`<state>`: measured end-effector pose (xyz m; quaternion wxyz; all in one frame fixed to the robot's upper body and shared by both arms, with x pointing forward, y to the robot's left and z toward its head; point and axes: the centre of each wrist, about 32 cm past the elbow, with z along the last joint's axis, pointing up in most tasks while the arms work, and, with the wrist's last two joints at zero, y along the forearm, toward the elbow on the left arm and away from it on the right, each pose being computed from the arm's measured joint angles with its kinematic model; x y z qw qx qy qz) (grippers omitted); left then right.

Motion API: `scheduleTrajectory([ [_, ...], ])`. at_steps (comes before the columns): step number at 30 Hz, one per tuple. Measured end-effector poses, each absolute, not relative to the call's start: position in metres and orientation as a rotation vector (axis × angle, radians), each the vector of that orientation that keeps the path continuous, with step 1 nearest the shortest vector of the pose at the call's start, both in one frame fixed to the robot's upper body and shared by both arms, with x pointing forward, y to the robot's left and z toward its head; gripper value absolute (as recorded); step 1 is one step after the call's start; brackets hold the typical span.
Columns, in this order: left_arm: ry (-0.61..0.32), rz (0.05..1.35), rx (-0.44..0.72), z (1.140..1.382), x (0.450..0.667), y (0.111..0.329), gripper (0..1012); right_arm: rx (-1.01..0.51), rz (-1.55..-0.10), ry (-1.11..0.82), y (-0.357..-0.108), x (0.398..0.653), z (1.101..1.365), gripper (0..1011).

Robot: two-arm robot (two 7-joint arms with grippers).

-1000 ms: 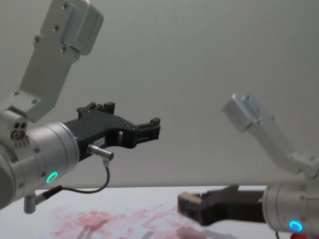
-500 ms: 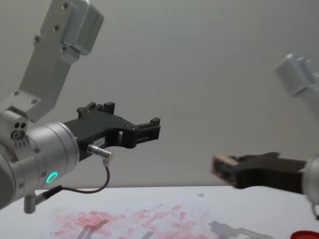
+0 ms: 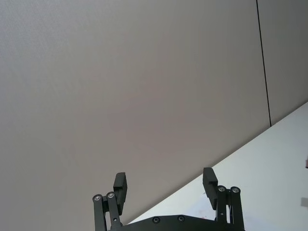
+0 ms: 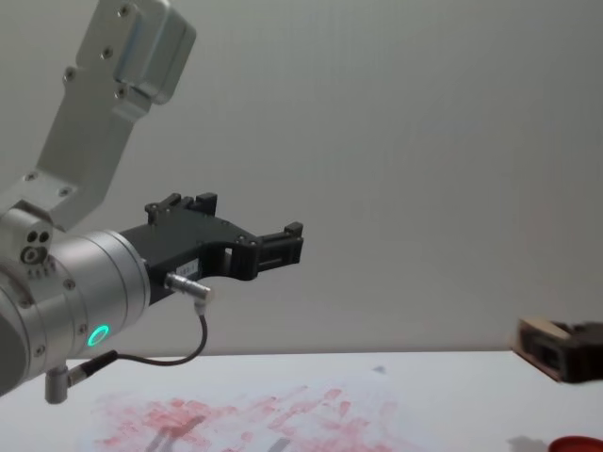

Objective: Use the one hand to pick up the stamp and affix it onto the A4 paper.

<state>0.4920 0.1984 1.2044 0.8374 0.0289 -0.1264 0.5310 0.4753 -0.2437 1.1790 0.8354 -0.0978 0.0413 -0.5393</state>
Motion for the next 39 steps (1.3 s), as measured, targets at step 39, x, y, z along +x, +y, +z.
scheduleTrajectory([
  [39, -0.268, 1.124, 0.061, 1.204, 0.492, 0.198, 1001, -0.424, -1.130, 0.239, -0.264, 0.485, 1.167, 287],
])
